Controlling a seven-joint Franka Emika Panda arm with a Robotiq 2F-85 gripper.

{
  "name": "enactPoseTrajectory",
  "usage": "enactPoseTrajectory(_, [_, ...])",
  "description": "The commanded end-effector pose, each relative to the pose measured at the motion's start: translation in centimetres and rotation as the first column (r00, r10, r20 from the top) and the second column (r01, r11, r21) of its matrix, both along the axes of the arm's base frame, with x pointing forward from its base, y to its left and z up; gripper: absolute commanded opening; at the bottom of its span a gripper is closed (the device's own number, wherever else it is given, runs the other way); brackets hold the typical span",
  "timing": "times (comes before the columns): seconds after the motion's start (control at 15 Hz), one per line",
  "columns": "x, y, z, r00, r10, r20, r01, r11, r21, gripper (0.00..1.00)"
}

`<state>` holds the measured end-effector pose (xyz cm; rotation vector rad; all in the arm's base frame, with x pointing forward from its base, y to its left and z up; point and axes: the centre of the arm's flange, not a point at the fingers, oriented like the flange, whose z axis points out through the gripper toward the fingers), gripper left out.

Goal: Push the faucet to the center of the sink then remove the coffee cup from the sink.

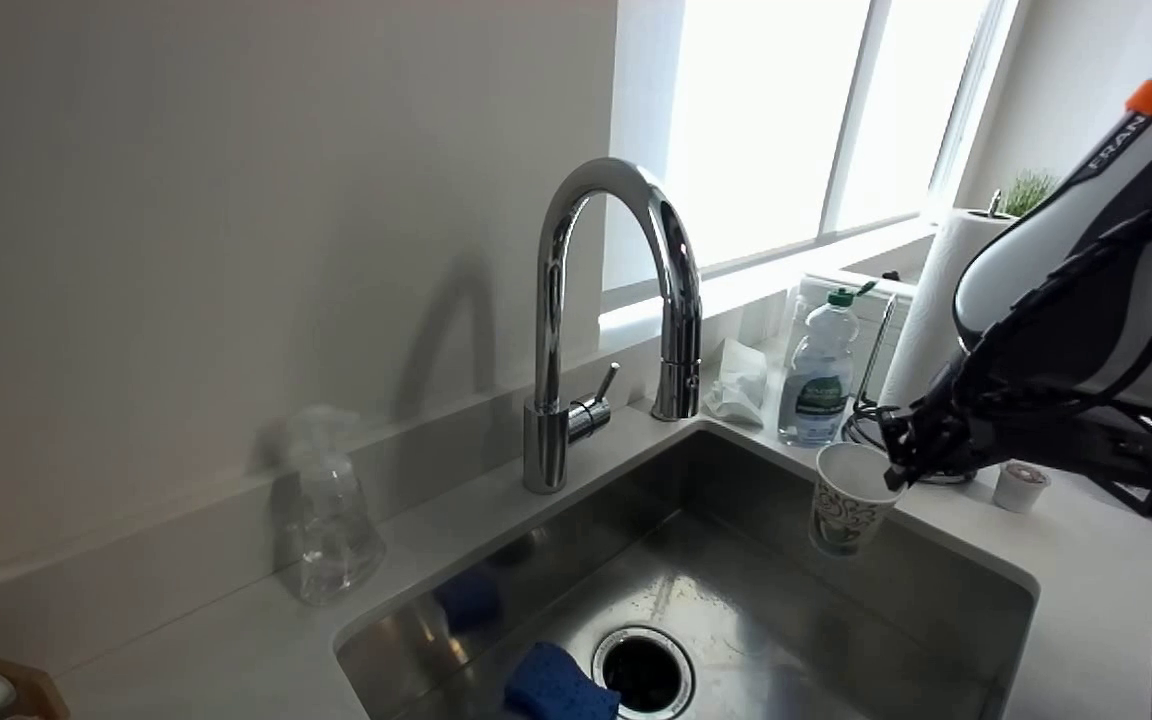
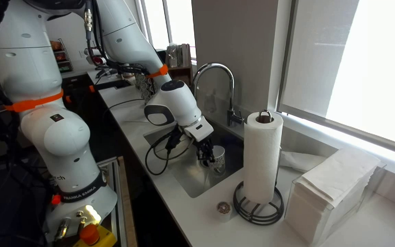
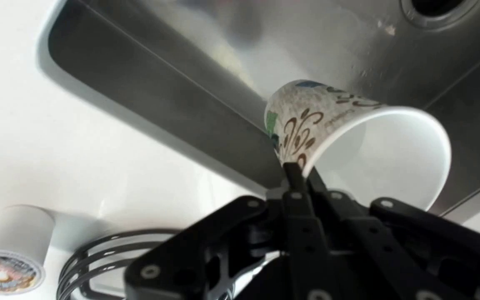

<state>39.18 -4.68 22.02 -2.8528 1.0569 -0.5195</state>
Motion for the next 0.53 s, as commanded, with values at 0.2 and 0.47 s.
enactPoseTrajectory(0.2, [-3.18, -1.57, 7.8, 0.975, -0.21, 0.07, 0.21, 0.978, 0.005, 0.01])
enactPoseTrajectory(0.47, [-3.29, -1.28, 8.04, 0.948, -0.307, 0.077, 0.304, 0.951, 0.053, 0.01])
